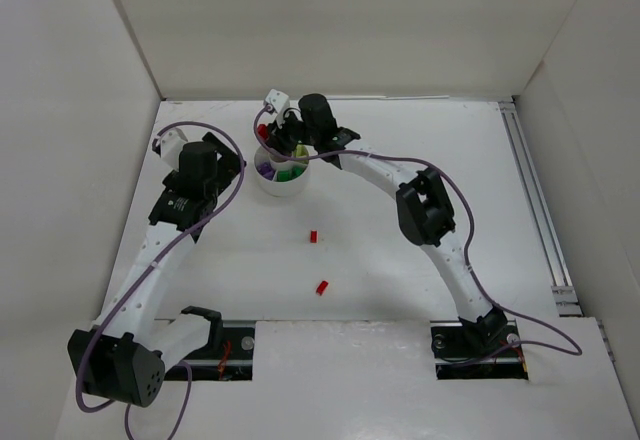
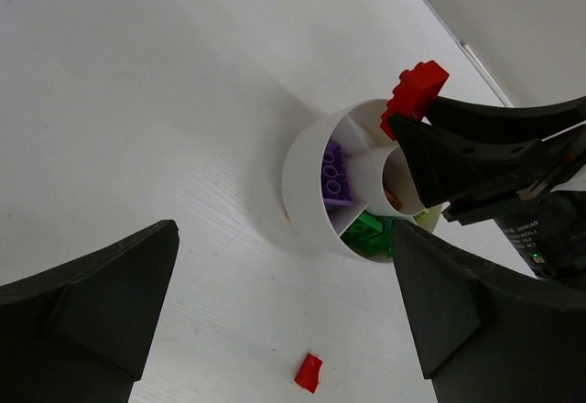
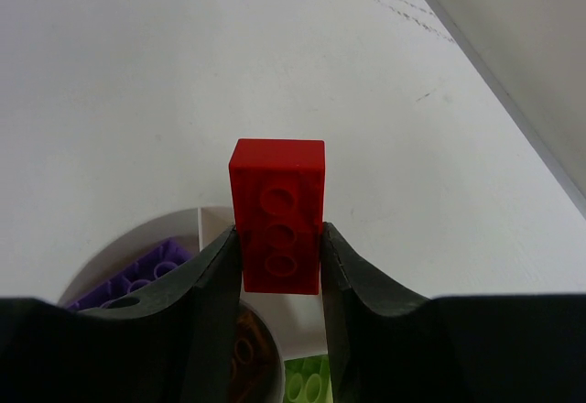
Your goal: Sort the legos into containers by color
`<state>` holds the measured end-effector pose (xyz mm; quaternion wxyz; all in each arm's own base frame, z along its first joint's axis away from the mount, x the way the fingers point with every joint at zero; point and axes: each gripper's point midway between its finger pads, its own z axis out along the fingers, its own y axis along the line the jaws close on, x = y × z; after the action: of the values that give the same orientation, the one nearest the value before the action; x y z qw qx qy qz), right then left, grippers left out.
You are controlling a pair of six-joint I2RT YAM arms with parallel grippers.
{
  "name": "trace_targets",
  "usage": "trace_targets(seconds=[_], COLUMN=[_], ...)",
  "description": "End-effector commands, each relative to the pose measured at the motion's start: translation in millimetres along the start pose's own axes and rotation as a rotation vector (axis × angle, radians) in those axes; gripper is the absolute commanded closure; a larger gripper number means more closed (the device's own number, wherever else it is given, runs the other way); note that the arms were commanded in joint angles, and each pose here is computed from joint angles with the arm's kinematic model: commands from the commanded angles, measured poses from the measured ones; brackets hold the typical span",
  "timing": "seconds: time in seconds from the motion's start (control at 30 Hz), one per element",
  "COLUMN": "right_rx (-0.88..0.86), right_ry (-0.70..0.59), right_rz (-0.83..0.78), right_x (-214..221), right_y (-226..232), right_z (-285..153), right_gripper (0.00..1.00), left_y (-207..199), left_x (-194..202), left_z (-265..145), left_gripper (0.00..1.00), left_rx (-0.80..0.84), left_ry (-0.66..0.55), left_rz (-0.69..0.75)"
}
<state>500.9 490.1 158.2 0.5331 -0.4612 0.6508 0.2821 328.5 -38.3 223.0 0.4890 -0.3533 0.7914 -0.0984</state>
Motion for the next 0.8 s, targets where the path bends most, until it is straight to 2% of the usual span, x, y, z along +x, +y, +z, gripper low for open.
trace_targets(seconds=[0.0,0.17,0.33,0.53,0.67,0.77], right_rx=[0.008,0.009,-0.004,-0.026,-0.016,0.051], right_ry=[-0.096,-0.097,-0.119,-0.142,-0.178,-0.192], right_rz=[-0.056,-0.056,-0.074,-0.093,-0.11,-0.116], right_x=[-57,-60,-73,-85,-111,-134], right_y=[-3,-3,-1,3,3,-4], right_z=[-20,-23,-28,-34,-48,-72], right_gripper=[0.63,0.53,0.48,0.47,0.45,0.33], left_y=[0,-2,-2,-2,-3,-12], left_x=[-4,-6,-3,-3,-1,1], left_z=[1,1,3,3,3,0], left_gripper=[0.0,0.0,0.0,0.0,0.0,0.0], left_rx=[0.004,0.01,0.01,0.01,0.018,0.064], left_ry=[-0.022,-0.028,-0.015,-0.015,-0.006,0.018], left_rz=[-0.005,-0.008,-0.005,-0.005,0.006,0.031])
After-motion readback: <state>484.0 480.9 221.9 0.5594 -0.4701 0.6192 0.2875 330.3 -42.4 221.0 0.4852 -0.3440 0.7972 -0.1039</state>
